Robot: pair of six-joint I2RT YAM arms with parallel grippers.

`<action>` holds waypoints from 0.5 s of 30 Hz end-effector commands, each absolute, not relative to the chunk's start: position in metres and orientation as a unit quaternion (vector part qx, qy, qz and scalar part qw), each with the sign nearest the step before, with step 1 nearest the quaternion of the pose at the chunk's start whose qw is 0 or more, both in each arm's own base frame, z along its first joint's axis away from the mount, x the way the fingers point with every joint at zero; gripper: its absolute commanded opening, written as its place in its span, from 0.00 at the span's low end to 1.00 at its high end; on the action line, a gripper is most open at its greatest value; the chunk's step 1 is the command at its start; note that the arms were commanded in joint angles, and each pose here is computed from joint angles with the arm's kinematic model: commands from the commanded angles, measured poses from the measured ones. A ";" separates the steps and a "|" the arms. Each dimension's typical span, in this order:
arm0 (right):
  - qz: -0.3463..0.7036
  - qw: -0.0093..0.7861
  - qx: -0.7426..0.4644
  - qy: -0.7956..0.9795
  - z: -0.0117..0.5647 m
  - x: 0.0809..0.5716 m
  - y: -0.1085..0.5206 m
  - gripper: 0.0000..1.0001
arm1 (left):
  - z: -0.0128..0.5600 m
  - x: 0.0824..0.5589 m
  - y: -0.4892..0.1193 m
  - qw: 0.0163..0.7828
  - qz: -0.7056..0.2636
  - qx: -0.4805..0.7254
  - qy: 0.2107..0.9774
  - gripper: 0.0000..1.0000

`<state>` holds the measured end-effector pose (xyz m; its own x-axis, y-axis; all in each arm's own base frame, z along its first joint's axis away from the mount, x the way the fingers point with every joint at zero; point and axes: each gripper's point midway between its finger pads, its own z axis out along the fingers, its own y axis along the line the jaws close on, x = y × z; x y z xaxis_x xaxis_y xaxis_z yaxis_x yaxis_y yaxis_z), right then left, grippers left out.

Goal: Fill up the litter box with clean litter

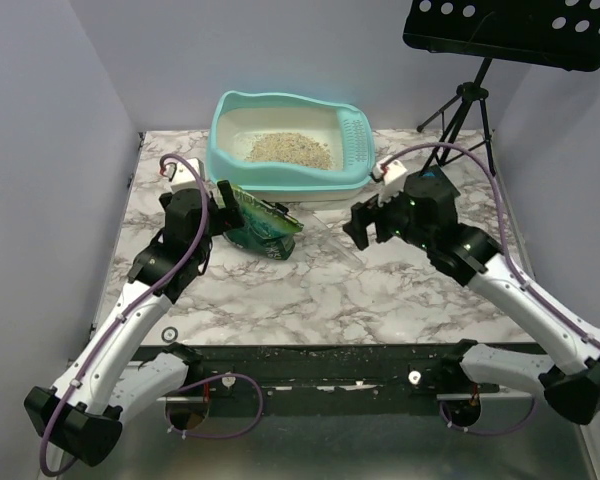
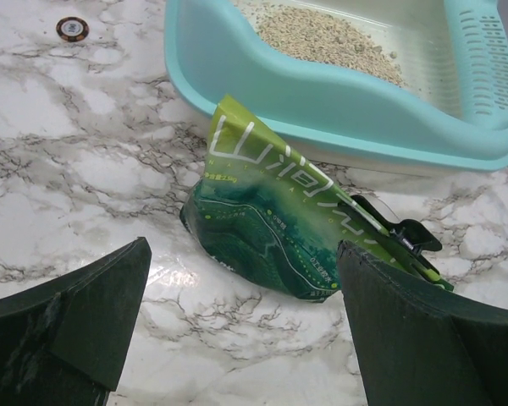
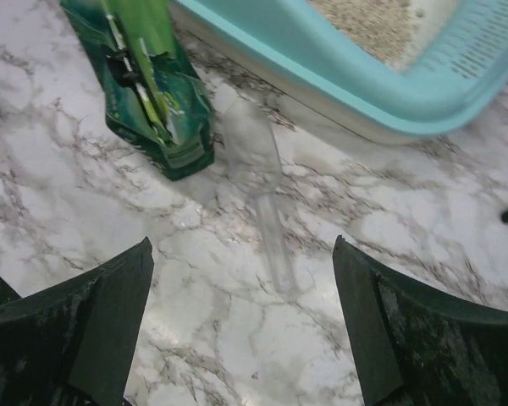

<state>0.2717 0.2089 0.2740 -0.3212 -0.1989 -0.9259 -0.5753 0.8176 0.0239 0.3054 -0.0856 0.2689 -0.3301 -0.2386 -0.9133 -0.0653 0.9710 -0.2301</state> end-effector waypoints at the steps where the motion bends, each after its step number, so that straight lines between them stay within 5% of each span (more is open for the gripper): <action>1: 0.247 0.515 -0.370 0.732 0.294 0.280 0.274 0.93 | 0.253 0.300 -0.068 0.551 -0.053 -0.148 0.820 0.99; 15: 0.249 0.489 -0.476 0.688 0.279 0.336 0.356 0.89 | 0.244 0.299 -0.019 0.534 0.003 -0.271 0.801 0.99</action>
<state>0.3319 0.3351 0.2762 -0.1331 -0.3992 -0.9071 -0.8582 0.5043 -0.0960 0.3029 -0.0379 0.2510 -0.3036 -0.4011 -0.8643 -0.3294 0.8953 -0.2998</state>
